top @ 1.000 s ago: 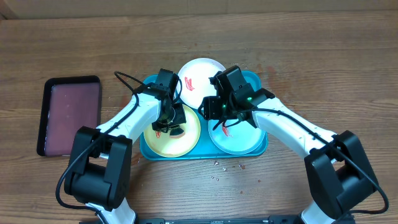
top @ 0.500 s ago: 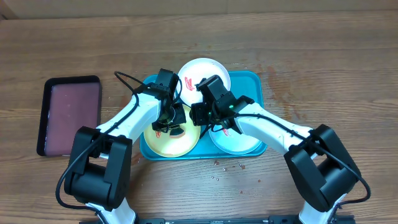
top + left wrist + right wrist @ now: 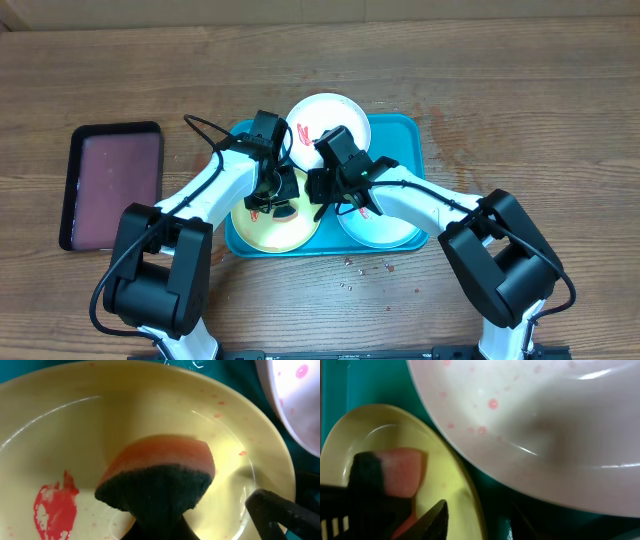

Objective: Clean dirty plates on tray and stack at the side
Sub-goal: 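Scrub the yellow plate with the sponge while the right gripper holds it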

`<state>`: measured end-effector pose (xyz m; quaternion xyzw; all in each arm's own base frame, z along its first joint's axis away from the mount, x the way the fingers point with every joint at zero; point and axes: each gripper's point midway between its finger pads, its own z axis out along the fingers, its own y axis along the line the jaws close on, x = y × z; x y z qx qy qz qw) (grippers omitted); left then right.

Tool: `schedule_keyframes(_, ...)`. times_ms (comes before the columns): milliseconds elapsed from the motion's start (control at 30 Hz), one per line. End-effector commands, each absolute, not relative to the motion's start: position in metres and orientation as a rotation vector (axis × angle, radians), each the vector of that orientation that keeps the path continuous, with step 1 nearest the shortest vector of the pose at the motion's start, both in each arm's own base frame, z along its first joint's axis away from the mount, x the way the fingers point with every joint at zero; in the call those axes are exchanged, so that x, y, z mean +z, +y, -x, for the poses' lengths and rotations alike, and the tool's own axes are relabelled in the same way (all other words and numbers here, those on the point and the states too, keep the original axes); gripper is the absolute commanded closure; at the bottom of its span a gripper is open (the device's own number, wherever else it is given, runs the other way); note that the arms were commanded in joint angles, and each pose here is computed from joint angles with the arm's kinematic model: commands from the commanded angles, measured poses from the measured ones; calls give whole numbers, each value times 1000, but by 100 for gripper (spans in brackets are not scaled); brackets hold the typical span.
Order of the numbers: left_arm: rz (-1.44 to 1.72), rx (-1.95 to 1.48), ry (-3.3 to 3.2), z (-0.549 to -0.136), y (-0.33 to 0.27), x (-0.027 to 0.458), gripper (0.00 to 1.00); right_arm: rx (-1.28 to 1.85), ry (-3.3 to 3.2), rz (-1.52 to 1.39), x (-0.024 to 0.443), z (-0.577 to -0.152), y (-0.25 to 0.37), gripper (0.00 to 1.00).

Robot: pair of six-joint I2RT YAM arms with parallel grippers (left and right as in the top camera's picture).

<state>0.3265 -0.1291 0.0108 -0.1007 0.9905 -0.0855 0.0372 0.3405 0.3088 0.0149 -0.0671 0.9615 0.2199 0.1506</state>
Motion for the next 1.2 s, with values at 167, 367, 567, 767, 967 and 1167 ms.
schedule_keyframes(167,330,-259,3039,-325,-130,11,31,629,2770,140,13,-344,312,62)
schedule_keyframes(367,342,-251,3050,-324,-123,11,72,627,2773,140,13,-343,312,68)
schedule_keyframes(567,354,-243,3063,-322,-120,11,88,628,2771,140,14,-344,312,68)
schedule_keyframes(767,353,-249,3071,-320,-121,11,96,628,2771,141,15,-344,312,71)
schedule_keyframes(967,363,-88,3071,-317,-102,9,96,621,2778,144,14,-343,311,94)
schedule_keyframes(1167,361,243,3062,-306,-64,11,96,614,2788,143,13,-341,310,96)
